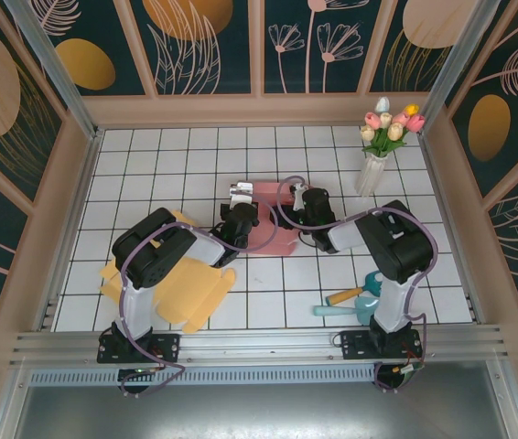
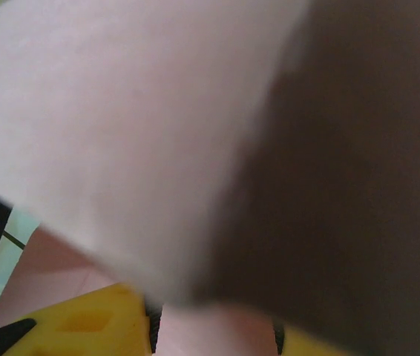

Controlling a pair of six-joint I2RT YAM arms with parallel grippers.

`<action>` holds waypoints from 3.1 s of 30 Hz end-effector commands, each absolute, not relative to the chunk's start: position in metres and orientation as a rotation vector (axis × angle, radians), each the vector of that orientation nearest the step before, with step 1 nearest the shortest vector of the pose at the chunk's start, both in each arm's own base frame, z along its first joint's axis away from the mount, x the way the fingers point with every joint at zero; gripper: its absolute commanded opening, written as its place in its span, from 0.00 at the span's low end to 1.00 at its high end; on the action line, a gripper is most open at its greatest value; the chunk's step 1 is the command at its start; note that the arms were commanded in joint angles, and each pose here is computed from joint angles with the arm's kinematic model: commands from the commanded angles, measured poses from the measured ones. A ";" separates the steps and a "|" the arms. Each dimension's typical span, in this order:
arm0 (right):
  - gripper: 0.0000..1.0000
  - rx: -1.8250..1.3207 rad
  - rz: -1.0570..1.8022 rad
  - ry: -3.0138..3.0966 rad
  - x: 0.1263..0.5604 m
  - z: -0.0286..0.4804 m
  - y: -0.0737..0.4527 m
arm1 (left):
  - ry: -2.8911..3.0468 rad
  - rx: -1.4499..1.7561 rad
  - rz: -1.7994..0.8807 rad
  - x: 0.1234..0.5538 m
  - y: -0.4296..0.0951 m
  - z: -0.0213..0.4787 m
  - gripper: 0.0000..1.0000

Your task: Fold the paper box

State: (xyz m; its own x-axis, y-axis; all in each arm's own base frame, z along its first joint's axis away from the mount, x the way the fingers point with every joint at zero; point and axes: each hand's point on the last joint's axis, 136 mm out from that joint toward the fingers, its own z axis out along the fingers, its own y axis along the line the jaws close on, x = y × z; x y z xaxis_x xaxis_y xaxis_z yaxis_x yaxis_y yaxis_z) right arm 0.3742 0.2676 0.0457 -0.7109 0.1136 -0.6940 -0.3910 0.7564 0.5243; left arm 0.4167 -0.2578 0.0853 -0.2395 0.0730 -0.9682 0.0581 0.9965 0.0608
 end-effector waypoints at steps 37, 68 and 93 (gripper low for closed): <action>0.55 -0.750 -0.200 2.394 0.434 0.068 0.104 | 1.894 0.201 0.084 0.413 -0.260 0.055 0.00; 0.51 -0.969 0.345 2.080 0.396 0.107 0.188 | 1.901 0.214 0.086 0.415 -0.263 0.054 0.00; 0.41 -1.015 0.526 2.004 0.375 0.095 0.213 | 1.903 0.217 0.085 0.414 -0.263 0.053 0.00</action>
